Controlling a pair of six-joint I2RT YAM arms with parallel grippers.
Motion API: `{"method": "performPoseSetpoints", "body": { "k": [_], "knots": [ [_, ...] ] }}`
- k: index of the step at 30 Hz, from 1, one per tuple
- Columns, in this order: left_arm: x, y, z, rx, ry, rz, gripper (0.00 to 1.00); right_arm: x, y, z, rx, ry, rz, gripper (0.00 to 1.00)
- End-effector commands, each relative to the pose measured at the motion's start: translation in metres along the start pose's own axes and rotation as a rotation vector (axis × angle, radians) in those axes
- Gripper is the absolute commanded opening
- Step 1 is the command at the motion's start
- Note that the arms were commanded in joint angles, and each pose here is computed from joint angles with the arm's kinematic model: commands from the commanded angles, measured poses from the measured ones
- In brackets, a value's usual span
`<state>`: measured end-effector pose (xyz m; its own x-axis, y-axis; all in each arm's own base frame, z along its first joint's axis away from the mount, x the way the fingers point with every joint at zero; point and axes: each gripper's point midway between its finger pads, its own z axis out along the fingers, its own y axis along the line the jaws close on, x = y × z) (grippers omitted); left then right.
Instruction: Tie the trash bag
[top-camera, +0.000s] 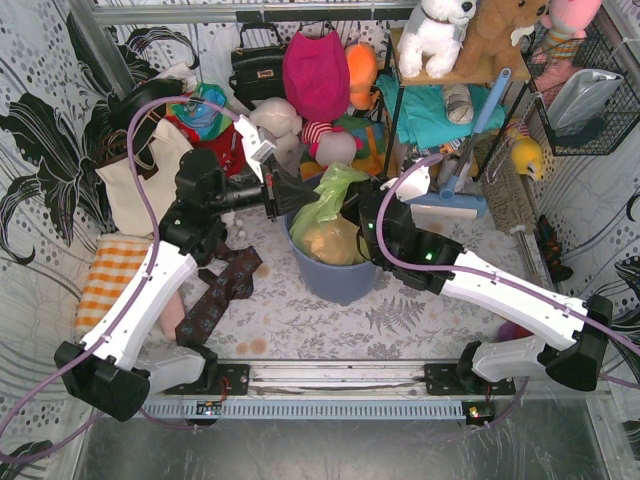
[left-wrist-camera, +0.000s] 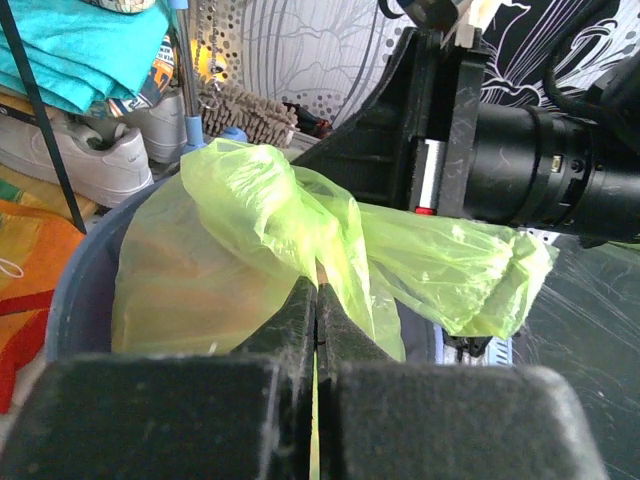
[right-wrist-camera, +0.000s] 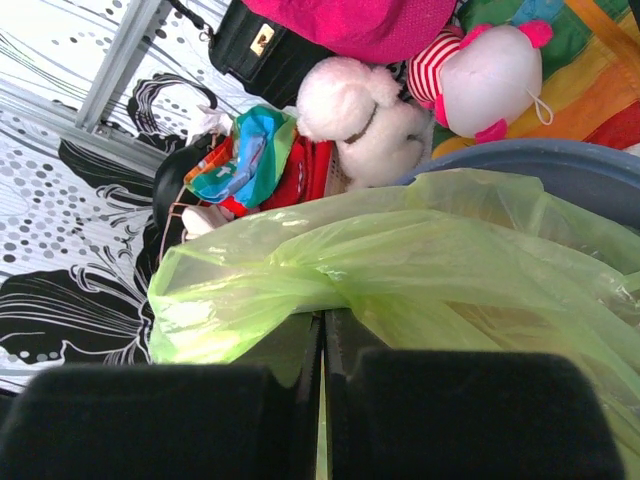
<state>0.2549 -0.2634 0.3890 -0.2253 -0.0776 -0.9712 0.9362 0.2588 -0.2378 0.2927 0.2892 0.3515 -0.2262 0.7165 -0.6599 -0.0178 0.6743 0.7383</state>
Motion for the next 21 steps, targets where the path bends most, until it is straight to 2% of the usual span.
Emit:
{"method": "performPoseSetpoints", "body": {
  "k": [1, 5, 13, 21],
  "knots": [
    [-0.004, -0.022, -0.008, 0.05, -0.013, 0.009, 0.0, -0.003, 0.003, 0.005, -0.03, -0.036, 0.011, 0.0],
    [0.009, -0.028, -0.011, 0.054, 0.007, -0.021, 0.0, -0.006, 0.015, 0.004, -0.125, -0.064, 0.031, 0.0],
    [0.049, -0.015, -0.005, 0.009, 0.074, -0.107, 0.0, -0.008, 0.039, -0.002, -0.307, -0.097, 0.044, 0.0],
    [0.057, -0.012, 0.001, 0.013, 0.094, -0.126, 0.0, -0.006, 0.052, -0.009, -0.428, -0.117, 0.022, 0.0]
  ]
}}
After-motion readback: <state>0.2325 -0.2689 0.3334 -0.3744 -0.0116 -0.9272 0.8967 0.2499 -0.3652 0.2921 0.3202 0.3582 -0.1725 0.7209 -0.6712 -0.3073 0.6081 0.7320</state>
